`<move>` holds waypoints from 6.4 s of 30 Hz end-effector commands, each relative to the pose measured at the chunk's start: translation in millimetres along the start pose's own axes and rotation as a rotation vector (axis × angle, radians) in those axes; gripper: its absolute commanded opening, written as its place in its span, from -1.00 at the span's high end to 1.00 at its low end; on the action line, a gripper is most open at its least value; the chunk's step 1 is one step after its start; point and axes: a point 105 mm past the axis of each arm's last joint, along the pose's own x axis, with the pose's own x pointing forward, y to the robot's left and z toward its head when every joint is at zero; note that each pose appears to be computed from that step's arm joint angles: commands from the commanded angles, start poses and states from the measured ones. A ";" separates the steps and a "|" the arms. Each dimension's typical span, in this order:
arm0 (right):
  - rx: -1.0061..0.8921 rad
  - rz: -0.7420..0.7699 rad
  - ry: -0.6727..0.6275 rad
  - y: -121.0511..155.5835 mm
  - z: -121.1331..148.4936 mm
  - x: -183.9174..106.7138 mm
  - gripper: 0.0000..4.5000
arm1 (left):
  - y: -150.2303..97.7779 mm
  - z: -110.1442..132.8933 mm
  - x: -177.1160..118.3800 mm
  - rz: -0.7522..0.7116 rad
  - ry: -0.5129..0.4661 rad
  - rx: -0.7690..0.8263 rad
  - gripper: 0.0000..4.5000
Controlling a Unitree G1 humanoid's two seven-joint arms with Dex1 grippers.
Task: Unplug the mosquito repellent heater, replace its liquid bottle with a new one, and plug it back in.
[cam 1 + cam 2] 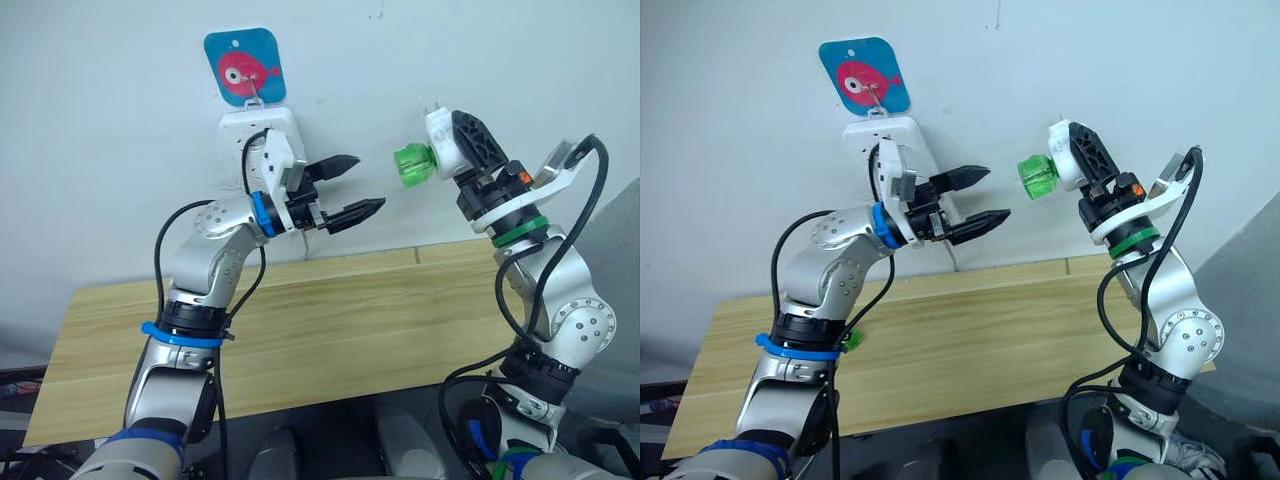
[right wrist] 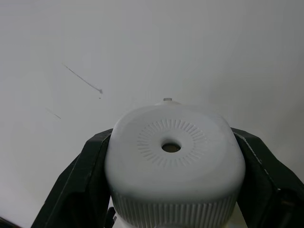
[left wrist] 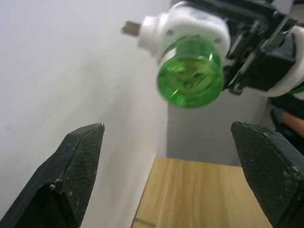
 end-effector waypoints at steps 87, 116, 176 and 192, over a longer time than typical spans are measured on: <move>0.100 0.301 1.068 -4.9 -72.2 -58.1 -1.00 | -67.7 -16.5 -57.7 -0.327 0.144 0.213 0.00; 0.087 0.352 1.102 4.7 -85.7 -51.8 -0.35 | -45.6 -21.2 -69.9 -0.315 0.421 -0.507 0.00; -0.006 0.289 1.116 -13.5 -83.9 -59.5 -0.35 | -53.1 -1.3 -73.8 -0.365 0.360 -0.442 -0.01; 0.013 0.257 1.089 -18.0 -75.8 -55.9 -0.35 | -66.4 -32.6 -95.7 -0.272 0.191 0.434 -0.82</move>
